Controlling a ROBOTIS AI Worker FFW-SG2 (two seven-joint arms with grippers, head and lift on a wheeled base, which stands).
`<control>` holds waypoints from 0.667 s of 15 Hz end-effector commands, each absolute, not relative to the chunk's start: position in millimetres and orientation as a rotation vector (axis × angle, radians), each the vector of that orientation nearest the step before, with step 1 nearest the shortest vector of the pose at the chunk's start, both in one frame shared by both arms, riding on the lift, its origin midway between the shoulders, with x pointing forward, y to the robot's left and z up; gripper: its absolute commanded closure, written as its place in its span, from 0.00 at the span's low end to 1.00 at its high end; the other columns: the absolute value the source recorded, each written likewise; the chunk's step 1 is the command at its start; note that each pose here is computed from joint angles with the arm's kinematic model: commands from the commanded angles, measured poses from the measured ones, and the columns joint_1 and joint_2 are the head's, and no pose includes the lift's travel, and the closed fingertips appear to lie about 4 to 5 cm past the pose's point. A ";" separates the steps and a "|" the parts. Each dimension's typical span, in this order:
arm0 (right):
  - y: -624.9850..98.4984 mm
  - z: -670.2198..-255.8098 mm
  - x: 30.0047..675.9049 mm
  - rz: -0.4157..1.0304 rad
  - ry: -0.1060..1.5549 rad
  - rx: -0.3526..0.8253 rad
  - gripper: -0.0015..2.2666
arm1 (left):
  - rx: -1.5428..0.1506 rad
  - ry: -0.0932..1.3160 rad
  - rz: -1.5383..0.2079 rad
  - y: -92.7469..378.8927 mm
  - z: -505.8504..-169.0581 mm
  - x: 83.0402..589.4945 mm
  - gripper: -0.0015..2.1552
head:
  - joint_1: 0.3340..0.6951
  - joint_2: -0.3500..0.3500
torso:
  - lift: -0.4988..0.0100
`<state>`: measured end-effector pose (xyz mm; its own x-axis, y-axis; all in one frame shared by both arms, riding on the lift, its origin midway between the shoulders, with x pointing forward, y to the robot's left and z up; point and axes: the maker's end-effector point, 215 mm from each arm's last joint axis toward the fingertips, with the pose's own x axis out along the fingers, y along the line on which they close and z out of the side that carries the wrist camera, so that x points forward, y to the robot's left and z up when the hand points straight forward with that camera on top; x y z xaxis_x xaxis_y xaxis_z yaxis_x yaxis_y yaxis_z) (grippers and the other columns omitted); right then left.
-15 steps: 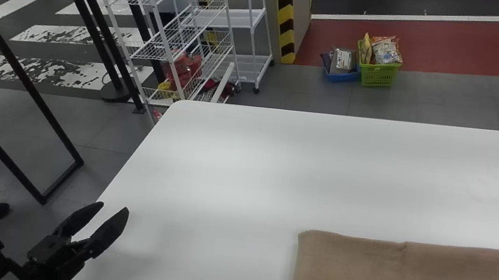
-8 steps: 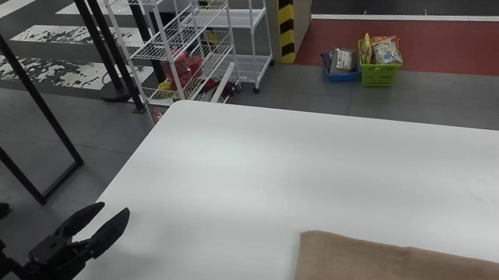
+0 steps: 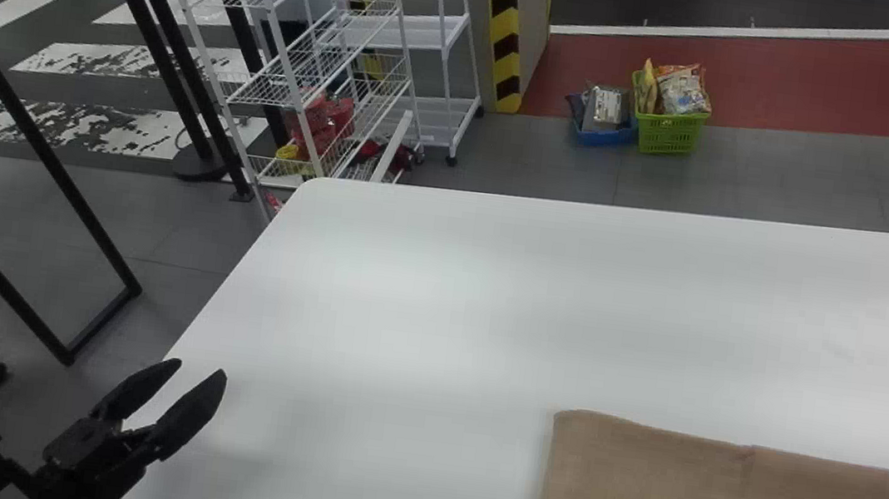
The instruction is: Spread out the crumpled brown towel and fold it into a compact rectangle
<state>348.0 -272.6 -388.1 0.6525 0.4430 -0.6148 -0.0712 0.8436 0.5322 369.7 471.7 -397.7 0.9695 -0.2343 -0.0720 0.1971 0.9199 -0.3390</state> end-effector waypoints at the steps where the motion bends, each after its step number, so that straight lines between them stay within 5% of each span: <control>1: -275.6 -388.1 346.2 0.301 0.813 0.504 0.66 | -0.337 0.112 -0.222 471.7 -397.8 369.6 0.02 | 1.00 0.95 | 0.73; 10: -297.6 -365.9 348.0 0.290 0.746 0.526 0.66 | -0.335 0.115 -0.223 470.0 -399.0 371.5 0.02 | 1.00 0.91 | 0.73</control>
